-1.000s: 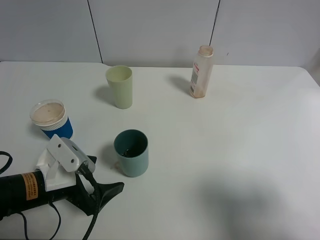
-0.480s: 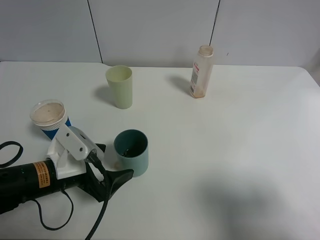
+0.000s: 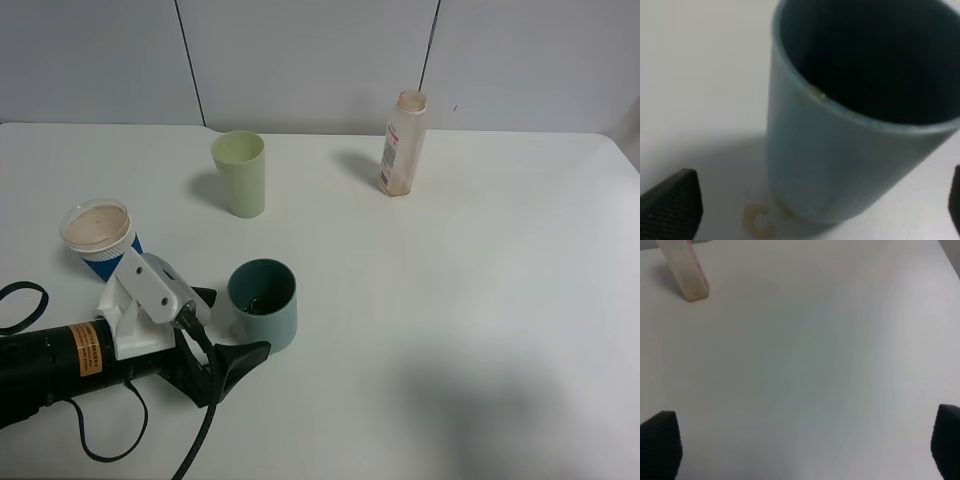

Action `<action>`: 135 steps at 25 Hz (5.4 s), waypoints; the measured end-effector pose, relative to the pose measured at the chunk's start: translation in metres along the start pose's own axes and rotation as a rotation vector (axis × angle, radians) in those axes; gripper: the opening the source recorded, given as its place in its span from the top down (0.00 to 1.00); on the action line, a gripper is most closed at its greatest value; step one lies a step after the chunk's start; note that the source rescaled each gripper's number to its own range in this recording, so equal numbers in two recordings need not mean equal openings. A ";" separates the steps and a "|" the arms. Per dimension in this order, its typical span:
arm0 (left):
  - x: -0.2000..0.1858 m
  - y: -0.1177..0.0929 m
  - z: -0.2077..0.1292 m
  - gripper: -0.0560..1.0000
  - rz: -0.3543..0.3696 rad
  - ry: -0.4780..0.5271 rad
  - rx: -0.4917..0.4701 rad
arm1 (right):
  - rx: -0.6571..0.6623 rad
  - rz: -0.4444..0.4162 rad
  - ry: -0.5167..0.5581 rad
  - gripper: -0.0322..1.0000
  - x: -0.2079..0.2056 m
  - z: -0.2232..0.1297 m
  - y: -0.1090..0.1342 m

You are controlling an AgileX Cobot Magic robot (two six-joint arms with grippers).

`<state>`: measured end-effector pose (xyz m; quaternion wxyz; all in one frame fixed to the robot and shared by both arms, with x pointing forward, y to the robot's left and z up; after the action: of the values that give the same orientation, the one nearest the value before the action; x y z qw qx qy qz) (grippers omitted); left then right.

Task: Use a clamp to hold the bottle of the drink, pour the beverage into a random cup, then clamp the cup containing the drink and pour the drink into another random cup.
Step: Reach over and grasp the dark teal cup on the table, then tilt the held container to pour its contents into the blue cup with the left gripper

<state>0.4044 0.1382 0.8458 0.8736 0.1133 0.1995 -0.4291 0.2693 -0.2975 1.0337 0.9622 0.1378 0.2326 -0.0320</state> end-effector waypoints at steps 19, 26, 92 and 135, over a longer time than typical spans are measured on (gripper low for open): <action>0.034 0.003 0.012 0.00 -0.045 -0.055 0.034 | 0.000 0.000 0.000 0.00 0.000 0.000 0.000; 0.045 0.001 0.011 0.00 -0.076 -0.055 0.046 | 0.000 0.000 0.000 0.00 0.000 0.000 0.000; -0.042 0.024 0.022 0.94 0.235 -0.124 -0.149 | 0.000 0.000 0.000 0.00 0.000 0.000 0.000; -0.093 0.064 0.063 0.94 0.608 -0.344 -0.020 | 0.000 0.000 0.000 0.00 0.000 0.000 0.000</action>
<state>0.4195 0.2192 0.9457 0.9834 0.0853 0.0107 -0.1599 0.2693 -0.2975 1.0337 0.9622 0.1378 0.2326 -0.0320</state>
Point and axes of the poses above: a point on each arm's last joint axis where the gripper is mounted, x pointing out along that axis toward the gripper, y along the wrist's bending axis when the last joint is at zero, z = x × y, the point moved 4 cm from there along x, pointing out along that axis toward the gripper, and after that the axes turned 13 degrees about x, right-handed, at the moved point
